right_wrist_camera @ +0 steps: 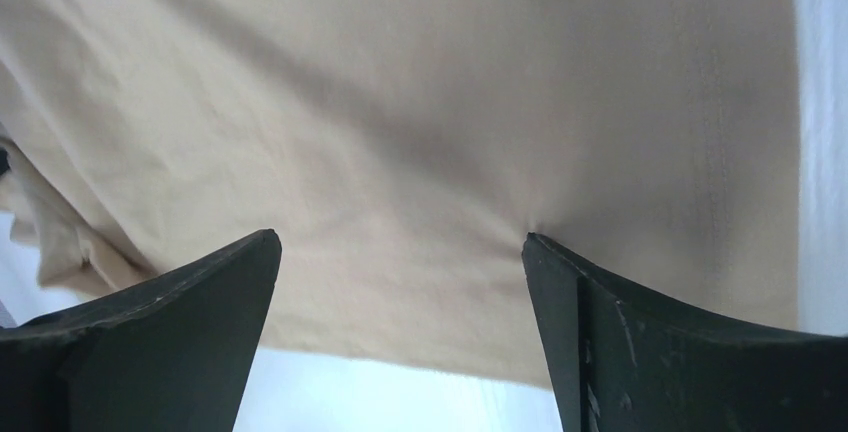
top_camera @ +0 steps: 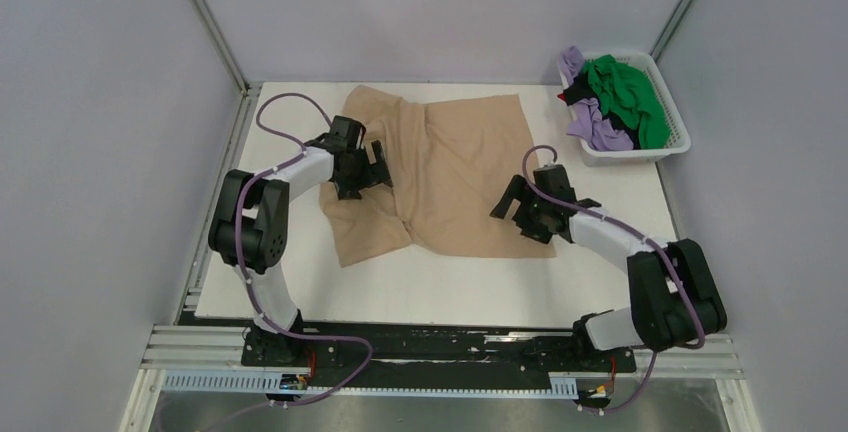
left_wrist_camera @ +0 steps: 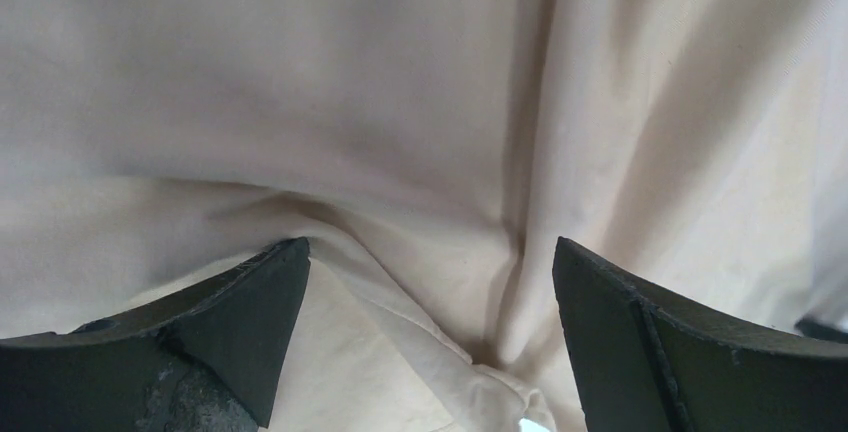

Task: Fold and stack the t-shirts
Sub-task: Flatten out the tshirt

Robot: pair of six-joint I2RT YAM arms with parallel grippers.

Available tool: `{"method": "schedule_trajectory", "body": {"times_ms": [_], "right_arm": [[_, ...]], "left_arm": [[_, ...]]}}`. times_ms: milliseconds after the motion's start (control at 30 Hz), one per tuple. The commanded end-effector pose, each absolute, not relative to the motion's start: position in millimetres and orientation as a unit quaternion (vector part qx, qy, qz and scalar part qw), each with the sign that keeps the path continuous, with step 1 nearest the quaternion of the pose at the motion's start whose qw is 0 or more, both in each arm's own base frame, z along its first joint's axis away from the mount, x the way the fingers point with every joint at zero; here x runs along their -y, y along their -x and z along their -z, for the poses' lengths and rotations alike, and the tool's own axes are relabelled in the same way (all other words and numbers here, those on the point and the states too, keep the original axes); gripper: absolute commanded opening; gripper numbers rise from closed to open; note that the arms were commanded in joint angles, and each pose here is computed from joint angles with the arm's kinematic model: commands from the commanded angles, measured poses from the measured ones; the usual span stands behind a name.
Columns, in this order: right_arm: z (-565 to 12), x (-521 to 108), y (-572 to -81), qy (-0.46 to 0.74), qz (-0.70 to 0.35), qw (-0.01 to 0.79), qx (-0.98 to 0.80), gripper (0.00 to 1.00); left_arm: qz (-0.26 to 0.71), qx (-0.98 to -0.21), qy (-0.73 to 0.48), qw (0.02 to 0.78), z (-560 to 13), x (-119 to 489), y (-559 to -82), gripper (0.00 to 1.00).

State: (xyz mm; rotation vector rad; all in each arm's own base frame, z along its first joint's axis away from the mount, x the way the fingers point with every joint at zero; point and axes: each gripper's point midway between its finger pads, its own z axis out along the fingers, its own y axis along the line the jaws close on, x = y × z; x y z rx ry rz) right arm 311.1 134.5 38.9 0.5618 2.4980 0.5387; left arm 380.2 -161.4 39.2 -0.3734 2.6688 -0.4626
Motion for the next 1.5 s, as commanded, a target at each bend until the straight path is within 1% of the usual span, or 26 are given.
{"method": "schedule_trajectory", "body": {"times_ms": [0, 67, 167, 267, 433, 533, 667, 767, 833, 867, 967, 1067, 1200, 1233, 1467], "right_arm": [[-49, -128, -272, -0.247, -0.179, 0.238, -0.922, 1.00], [-82, -118, -286, -0.250, -0.174, 0.298, -0.905, 1.00], [-130, -105, -301, -0.249, -0.172, 0.376, -0.876, 1.00], [-155, -93, -305, -0.250, -0.161, 0.423, -0.856, 1.00], [-154, -64, -297, -0.276, -0.107, 0.454, -0.841, 1.00], [-150, -53, -291, -0.287, -0.087, 0.460, -0.836, 1.00], [-145, -48, -289, -0.289, -0.078, 0.457, -0.838, 1.00], [-139, -49, -289, -0.287, -0.074, 0.449, -0.843, 1.00], [-135, -49, -289, -0.285, -0.071, 0.442, -0.847, 1.00], [-132, -49, -289, -0.285, -0.070, 0.438, -0.849, 1.00], [-125, -50, -288, -0.284, -0.066, 0.428, -0.855, 1.00], [-120, -49, -287, -0.283, -0.062, 0.421, -0.859, 1.00], [-116, -48, -285, -0.280, -0.057, 0.418, -0.862, 1.00], [-116, -48, -285, -0.280, -0.056, 0.418, -0.862, 1.00], [-115, -44, -283, -0.283, -0.050, 0.420, -0.861, 1.00]], "left_arm": [[0.117, -0.962, 0.121, 0.214, -44, 137, -378, 1.00], [0.131, -0.958, 0.119, 0.226, -62, 138, -371, 1.00], [0.130, -0.952, 0.134, 0.242, -83, 128, -346, 1.00], [0.091, -0.950, 0.167, 0.248, -90, 104, -315, 1.00], [0.039, -0.951, 0.210, 0.221, -86, 71, -246, 1.00], [0.040, -0.950, 0.231, 0.206, -77, 65, -213, 1.00], [0.064, -0.950, 0.238, 0.193, -65, 69, -192, 0.98], [0.079, -0.949, 0.237, 0.191, -58, 76, -192, 0.95], [0.079, -0.952, 0.232, 0.184, -51, 80, -194, 0.90], [0.076, -0.955, 0.227, 0.175, -47, 82, -194, 0.87], [0.075, -0.959, 0.215, 0.167, -40, 88, -202, 0.82], [0.070, -0.963, 0.209, 0.155, -29, 90, -207, 0.75], [0.073, -0.964, 0.207, 0.148, -21, 95, -216, 0.70], [0.072, -0.964, 0.207, 0.148, -20, 95, -217, 0.66], [0.084, -0.969, 0.197, 0.120, -3, 105, -218, 0.48]]}}
